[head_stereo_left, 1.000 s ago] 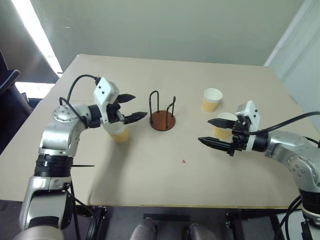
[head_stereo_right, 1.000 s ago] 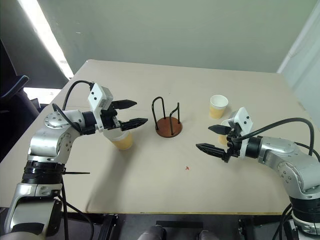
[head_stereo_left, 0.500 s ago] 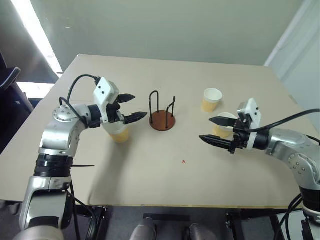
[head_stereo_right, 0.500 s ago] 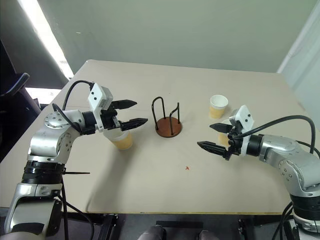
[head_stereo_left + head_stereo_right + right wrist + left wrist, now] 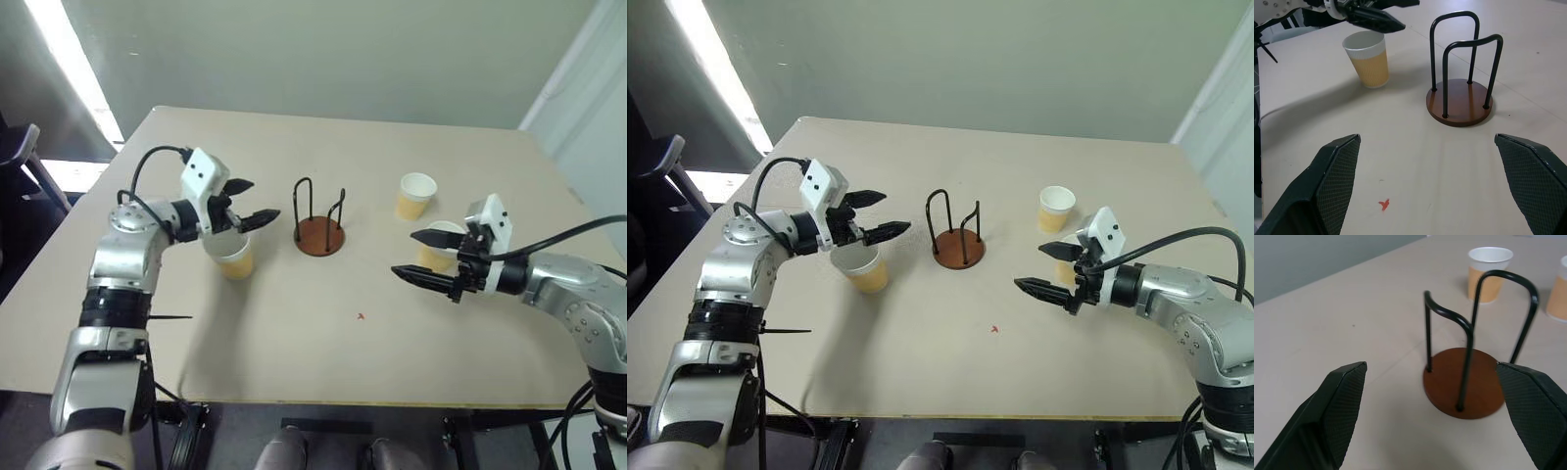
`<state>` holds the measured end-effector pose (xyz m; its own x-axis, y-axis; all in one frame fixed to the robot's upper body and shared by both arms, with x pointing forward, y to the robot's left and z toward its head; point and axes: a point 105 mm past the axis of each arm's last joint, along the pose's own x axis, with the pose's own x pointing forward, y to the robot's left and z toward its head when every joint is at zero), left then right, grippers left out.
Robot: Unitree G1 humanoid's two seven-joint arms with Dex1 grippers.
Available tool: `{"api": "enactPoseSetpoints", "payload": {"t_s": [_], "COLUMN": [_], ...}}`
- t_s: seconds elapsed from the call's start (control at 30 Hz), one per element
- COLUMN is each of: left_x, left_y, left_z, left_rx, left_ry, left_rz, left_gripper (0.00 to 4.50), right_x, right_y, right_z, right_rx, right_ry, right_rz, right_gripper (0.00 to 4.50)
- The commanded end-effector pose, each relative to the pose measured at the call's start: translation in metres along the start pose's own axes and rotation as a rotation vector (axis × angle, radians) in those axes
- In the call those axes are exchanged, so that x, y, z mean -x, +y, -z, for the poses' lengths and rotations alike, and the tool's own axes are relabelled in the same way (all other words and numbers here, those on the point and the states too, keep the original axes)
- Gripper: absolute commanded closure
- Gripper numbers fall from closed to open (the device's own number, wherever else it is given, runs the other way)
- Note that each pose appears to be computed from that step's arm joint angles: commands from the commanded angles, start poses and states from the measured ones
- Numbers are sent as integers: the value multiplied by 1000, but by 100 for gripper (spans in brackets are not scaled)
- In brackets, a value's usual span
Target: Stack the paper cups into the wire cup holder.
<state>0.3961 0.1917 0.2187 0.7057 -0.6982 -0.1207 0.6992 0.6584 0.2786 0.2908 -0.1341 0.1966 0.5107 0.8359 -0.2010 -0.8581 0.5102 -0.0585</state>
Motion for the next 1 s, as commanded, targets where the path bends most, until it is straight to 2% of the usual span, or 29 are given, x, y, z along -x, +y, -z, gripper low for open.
{"api": "enactPoseSetpoints", "payload": {"t_s": [0.03, 0.27, 0.47, 0.77, 1.0], "left_x": [-2, -3, -14, -42, -49], "left_y": [-2, -19, -16, -42, -41], "left_z": [-16, -18, -22, -19, -16], "left_rx": [-19, -20, -35, -27, -28], "left_ry": [-55, -39, -32, -32, -20], "left_rz": [36, 186, 173, 266, 249], "left_gripper": [0, 0, 0, 0, 0], "right_x": [6, 7, 6, 5, 8], "right_y": [2, 2, 0, 0, 0], "right_z": [-11, -12, -13, -13, -13], "right_rx": [42, 44, 47, 44, 43], "right_ry": [-28, -25, -28, -30, -28], "right_rz": [14, 16, 18, 18, 24], "right_gripper": [1, 1, 1, 1, 1]}}
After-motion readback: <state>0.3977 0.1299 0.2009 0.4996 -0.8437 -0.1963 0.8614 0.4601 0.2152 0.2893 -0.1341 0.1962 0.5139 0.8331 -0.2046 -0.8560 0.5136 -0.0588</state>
